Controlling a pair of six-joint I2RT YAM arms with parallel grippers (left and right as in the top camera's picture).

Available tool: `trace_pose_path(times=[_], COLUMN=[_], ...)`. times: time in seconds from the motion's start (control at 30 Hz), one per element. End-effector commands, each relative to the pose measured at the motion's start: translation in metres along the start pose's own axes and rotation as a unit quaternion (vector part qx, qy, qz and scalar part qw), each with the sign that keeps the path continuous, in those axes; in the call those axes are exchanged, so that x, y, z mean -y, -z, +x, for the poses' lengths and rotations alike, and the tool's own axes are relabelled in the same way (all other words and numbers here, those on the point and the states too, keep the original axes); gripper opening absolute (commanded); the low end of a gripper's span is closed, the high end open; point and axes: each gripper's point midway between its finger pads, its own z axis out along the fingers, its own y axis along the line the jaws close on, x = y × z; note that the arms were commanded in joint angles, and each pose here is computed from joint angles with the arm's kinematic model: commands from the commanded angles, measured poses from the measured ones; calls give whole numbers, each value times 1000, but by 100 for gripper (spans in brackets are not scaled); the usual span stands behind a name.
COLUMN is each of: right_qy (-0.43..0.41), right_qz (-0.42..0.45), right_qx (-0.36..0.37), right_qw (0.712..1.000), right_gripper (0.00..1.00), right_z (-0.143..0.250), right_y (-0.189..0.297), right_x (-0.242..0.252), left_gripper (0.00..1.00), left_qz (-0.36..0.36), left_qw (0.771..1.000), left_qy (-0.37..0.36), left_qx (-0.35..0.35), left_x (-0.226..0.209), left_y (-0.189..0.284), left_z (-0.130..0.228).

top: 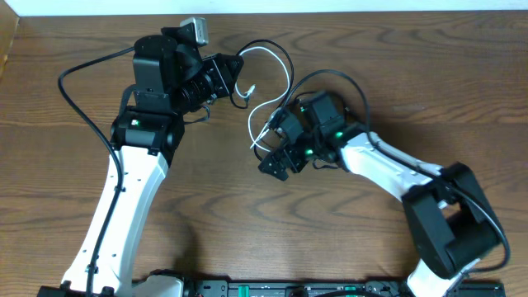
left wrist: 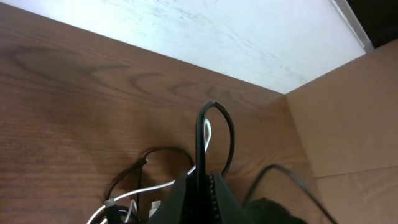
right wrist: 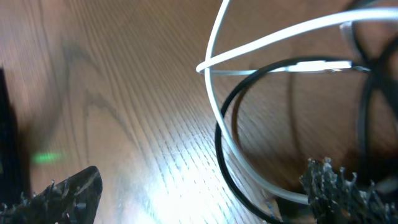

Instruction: Untangle cables

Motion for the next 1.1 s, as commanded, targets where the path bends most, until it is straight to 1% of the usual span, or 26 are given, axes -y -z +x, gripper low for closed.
trace_pose_path(times=[0.0,0.23,0.27,0.3,0.33,0.37,0.53,0.63,0.87,0.97,1.07], right_qy=[4,10,11,10,10,9,-5,0,44,35,32], right_qz=[-9,-11,-11,-10,-10,-10,-8,-2,25,74,133], right_qx=[-10,-7,-7,-8,-8,-9,-6,15,114,168,204], right_qw=[1000,1000,1000,1000,1000,1000,1000,1000,992,982,969], right_gripper=[99,99,89,63,23,1,1,1,1,1,1], right_z=[5,9,9,10,9,10,6,-9,-62,-78,-84], right_y=[-16,-34,-34,-36,-36,-36,-26,-3,90,141,182], right_x=[-3,5,6,7,7,7,4,-1,-34,-36,-30], left_gripper=[8,8,8,8,8,7,7,8,8,8,8], left_qz=[14,20,20,19,19,19,15,-13,-126,-140,-143], left_qw=[1000,1000,1000,1000,1000,1000,1000,999,991,989,988], left_qy=[-13,-13,-13,-13,-13,-13,-27,-34,-35,-50,-57], left_qx=[4,1,1,1,1,1,-5,-8,9,4,-3], left_x=[11,14,14,14,15,15,12,1,-40,-46,-47], left_y=[6,8,9,9,10,10,10,10,15,17,17], left_z=[-5,-3,-3,-3,-3,-3,0,3,2,3,6])
